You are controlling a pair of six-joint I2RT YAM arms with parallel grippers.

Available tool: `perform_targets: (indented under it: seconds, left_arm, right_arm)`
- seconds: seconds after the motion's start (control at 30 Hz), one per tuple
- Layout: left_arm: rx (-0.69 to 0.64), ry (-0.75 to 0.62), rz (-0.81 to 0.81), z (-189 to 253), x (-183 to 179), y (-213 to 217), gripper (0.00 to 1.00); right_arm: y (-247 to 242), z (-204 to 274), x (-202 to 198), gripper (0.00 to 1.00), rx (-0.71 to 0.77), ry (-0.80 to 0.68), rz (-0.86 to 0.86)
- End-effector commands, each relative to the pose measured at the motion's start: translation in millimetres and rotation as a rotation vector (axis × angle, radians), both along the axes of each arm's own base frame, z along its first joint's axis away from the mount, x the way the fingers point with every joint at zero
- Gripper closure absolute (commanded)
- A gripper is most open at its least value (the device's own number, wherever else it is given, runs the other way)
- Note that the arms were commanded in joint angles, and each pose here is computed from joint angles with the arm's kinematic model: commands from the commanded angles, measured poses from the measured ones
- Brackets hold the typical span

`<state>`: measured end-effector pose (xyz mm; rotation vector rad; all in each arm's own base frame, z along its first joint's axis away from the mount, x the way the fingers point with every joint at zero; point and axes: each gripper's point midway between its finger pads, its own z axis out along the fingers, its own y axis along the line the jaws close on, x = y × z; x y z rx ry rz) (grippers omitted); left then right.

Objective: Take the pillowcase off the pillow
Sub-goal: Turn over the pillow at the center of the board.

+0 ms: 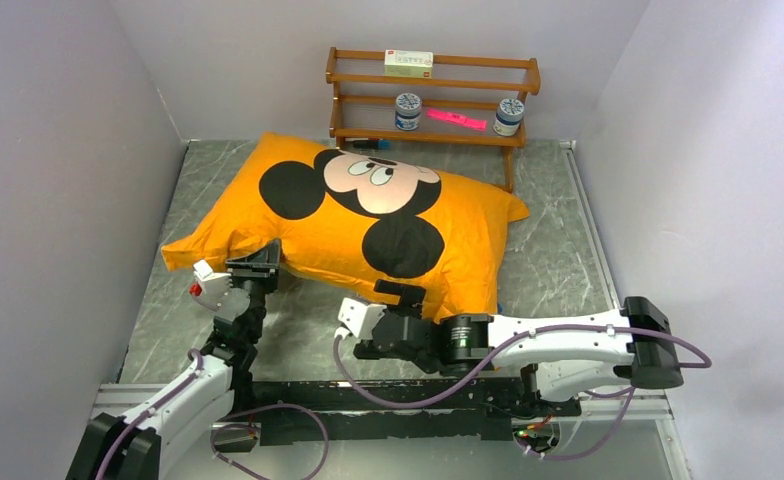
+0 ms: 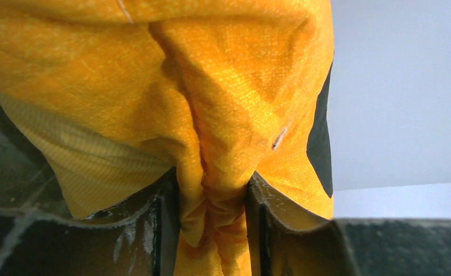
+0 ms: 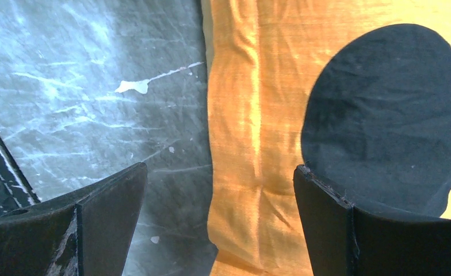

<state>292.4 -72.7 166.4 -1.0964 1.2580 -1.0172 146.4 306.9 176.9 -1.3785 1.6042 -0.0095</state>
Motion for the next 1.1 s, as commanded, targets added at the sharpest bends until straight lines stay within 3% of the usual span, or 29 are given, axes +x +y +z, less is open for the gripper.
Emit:
perform_targets:
  seconds: [0.0,0.23,0.47,0.77,1.07]
  left_arm:
    - [-0.055,-0.160,-0.056,46,-4,-8,0.61]
    - [-0.004,-0.187,-0.054,64,-7,-5,0.94]
    - [0.002,-0.182,-0.063,67,-8,-5,0.95]
    - [0.012,-0.185,-0.088,68,-6,-10,0.95]
    - [0.080,-0.189,-0.081,76,-5,-9,0.95]
  right_arm:
    - [2,16,11,0.00,-0.026,-0.099,-0.055]
    - [-3,9,31,0.00,-0.151,-0.244,-0.129]
    - [-18,-2,61,0.00,-0.212,-0.320,-0.227]
    - [-19,-25,75,0.00,-0.228,-0.266,-0.200]
    - [-40,-55,108,0.03,-0.312,-0.217,-0.319]
